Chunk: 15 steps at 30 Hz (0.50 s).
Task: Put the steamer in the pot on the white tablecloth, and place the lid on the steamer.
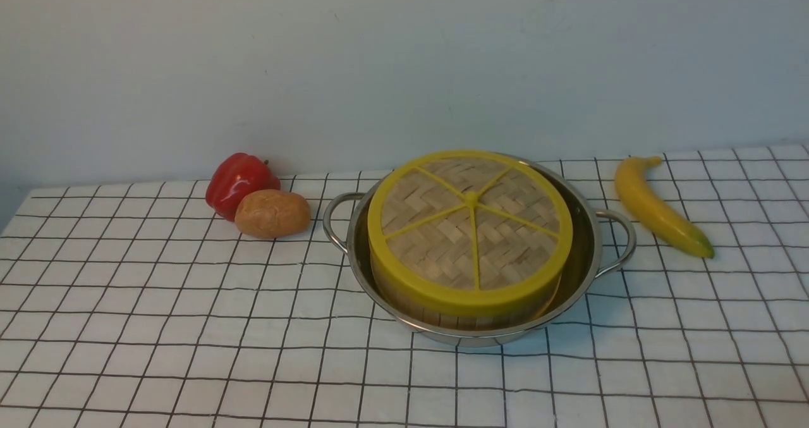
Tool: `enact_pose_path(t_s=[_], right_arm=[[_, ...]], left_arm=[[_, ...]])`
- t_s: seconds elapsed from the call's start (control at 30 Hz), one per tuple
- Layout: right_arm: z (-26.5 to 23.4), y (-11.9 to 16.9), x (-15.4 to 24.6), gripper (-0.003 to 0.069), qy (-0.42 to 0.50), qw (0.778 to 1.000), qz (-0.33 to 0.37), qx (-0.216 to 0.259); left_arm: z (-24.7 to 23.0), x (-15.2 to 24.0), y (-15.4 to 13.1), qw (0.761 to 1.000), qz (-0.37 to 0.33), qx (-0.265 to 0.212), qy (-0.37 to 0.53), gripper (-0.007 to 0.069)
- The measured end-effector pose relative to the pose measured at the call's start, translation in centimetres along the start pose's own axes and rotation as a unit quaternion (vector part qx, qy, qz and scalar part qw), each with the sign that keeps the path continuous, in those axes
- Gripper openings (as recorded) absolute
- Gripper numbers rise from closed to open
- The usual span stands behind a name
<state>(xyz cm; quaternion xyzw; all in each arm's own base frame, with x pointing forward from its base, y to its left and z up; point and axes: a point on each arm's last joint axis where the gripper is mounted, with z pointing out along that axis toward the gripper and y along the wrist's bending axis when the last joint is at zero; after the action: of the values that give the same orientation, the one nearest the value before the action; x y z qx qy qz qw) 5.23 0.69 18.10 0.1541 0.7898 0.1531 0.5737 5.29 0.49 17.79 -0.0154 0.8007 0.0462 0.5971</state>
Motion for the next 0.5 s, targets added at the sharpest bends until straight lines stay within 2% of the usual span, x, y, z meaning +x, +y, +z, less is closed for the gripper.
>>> enact_pose_path(t_s=[0.5], right_arm=[[0.00, 0.00, 0.00, 0.0243, 0.000, 1.000, 0.000, 0.000]], left_arm=[[0.00, 0.00, 0.00, 1.000, 0.000, 0.000, 0.000, 0.0208]])
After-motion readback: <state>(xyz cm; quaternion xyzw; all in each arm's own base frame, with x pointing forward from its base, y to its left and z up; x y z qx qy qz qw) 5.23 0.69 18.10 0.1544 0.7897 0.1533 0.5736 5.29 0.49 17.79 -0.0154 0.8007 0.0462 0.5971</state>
